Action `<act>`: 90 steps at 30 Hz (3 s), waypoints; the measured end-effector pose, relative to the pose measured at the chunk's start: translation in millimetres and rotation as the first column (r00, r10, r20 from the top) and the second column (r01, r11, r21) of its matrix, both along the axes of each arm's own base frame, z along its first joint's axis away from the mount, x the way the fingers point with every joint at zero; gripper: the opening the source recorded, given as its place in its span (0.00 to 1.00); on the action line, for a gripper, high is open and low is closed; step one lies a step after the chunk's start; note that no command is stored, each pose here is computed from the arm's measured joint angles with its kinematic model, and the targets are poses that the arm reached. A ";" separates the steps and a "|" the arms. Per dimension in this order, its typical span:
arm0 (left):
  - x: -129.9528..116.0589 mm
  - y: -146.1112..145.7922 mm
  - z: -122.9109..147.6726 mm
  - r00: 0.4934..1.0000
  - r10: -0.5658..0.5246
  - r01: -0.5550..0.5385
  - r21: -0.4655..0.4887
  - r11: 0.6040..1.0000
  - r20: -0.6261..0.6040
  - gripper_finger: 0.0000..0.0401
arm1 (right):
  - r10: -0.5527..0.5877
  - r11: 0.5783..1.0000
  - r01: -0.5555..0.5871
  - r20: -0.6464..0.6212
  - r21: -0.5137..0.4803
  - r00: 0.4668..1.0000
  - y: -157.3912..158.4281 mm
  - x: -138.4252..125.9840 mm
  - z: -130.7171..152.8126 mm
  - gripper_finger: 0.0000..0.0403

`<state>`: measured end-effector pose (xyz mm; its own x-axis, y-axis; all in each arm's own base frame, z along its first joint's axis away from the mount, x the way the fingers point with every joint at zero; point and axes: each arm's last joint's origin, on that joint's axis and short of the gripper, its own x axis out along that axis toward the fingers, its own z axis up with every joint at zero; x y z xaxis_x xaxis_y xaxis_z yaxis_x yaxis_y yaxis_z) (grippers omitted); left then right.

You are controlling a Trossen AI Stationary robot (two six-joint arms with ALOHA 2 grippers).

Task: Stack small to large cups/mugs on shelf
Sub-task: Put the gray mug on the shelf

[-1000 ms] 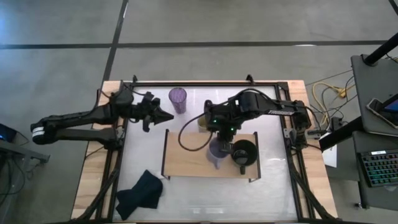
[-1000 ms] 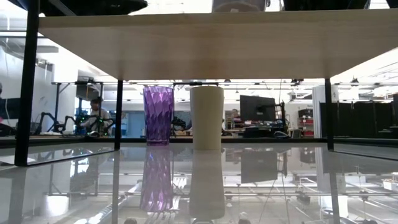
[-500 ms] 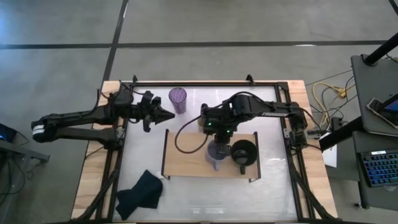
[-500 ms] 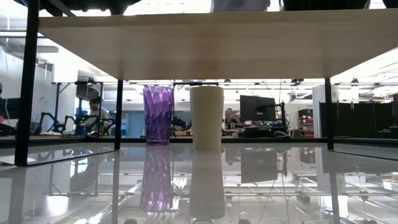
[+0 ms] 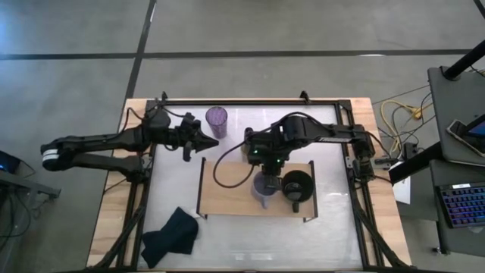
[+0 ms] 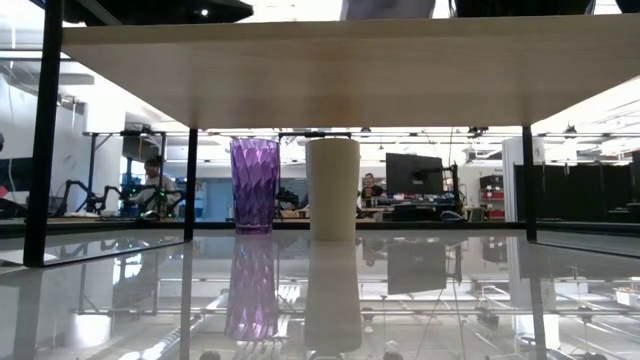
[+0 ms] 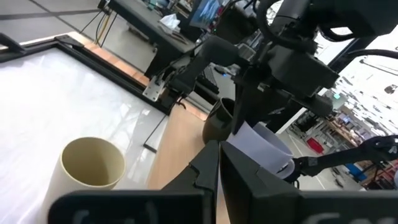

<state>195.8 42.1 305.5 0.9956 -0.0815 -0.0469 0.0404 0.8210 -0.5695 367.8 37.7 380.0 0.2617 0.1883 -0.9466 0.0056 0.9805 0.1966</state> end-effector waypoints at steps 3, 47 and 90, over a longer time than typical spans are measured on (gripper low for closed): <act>1.7 0.4 -1.9 1.000 -0.001 0.001 -0.003 1.000 -0.011 0.00 | 0.006 1.000 -0.006 -0.016 0.019 1.000 0.8 0.8 -3.9 0.08; 2.2 0.5 -3.8 1.000 -0.002 0.001 -0.011 1.000 -0.019 0.00 | -0.033 0.999 0.033 -0.015 -0.005 0.999 -4.1 5.6 -11.4 0.09; 4.6 1.3 -5.7 1.000 -0.001 0.001 -0.008 1.000 -0.029 0.00 | -0.046 0.998 0.046 -0.019 0.031 0.999 1.7 3.2 -8.8 0.10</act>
<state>200.5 43.4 299.7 0.9937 -0.0827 -0.0755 0.0241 0.8165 -0.5769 371.1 39.4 371.2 0.2536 0.2060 -0.9451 0.0545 0.9725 0.2266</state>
